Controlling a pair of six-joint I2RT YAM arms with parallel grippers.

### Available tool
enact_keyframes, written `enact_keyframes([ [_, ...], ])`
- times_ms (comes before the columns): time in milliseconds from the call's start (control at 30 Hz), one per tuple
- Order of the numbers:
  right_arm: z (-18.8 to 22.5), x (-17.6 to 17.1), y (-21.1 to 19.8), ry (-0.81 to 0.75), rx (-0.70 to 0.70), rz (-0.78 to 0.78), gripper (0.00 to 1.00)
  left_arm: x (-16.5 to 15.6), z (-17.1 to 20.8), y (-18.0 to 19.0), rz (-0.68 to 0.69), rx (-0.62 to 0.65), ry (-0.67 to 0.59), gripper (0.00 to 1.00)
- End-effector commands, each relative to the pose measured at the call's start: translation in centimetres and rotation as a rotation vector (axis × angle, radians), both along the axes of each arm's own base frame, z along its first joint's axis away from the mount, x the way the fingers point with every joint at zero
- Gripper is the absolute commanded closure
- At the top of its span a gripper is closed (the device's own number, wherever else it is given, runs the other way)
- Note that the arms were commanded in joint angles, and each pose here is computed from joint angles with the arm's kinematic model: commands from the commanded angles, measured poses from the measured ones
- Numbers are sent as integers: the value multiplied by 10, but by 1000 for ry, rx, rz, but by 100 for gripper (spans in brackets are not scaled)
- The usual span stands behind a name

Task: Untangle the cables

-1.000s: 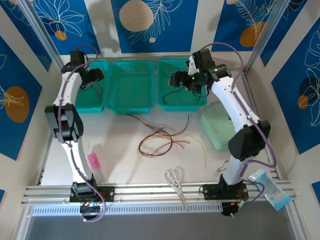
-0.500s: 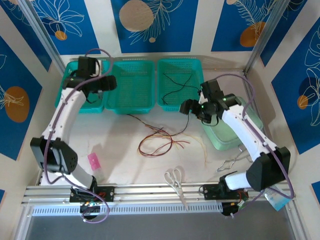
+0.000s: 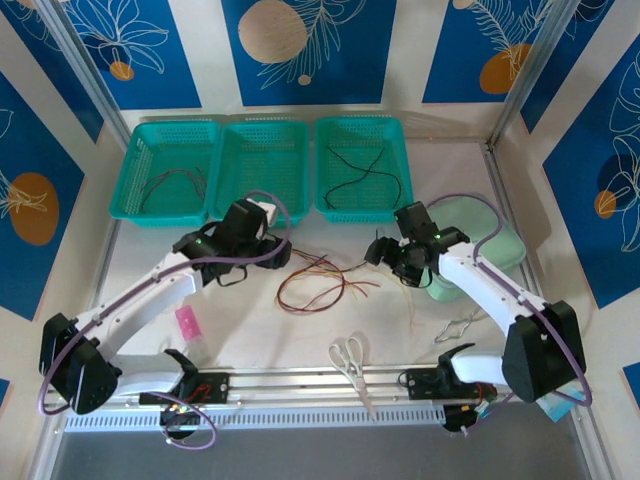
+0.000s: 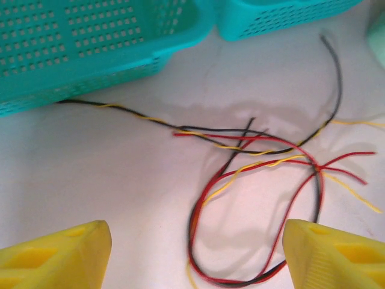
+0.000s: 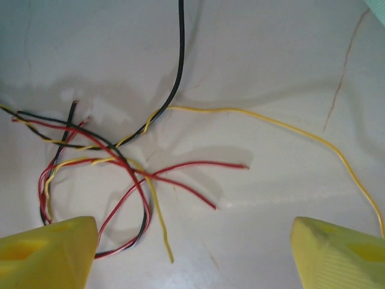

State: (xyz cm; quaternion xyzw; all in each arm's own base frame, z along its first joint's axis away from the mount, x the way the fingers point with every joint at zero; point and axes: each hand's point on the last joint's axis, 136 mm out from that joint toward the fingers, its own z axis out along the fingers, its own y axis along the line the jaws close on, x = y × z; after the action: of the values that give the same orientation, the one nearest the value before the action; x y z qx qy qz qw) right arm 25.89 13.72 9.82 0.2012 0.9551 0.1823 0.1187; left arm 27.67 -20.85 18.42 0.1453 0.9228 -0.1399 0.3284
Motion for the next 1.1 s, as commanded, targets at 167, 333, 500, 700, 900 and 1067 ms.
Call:
enact_keyframes([
  [167, -21, 41, 10, -52, 33, -31, 35, 1, 1, -29, -17, -93, -58, 26],
  [333, -27, 56, 12, -65, 21, -36, 43, 1, 3, -39, -37, -112, -56, 26],
  [500, -38, 65, 14, -58, 14, -51, 49, 1, -2, -44, -39, -118, -36, 27],
  [700, -52, 77, 16, -49, -13, -45, 55, 1, 0, -47, -43, -124, -34, 27],
  [900, -60, 88, 19, -50, -27, -38, 61, 4, 10, -55, -32, -188, -39, 27],
  [1067, -70, 89, 14, -44, -59, -51, 62, 7, 13, -59, -38, -185, -35, 27],
])
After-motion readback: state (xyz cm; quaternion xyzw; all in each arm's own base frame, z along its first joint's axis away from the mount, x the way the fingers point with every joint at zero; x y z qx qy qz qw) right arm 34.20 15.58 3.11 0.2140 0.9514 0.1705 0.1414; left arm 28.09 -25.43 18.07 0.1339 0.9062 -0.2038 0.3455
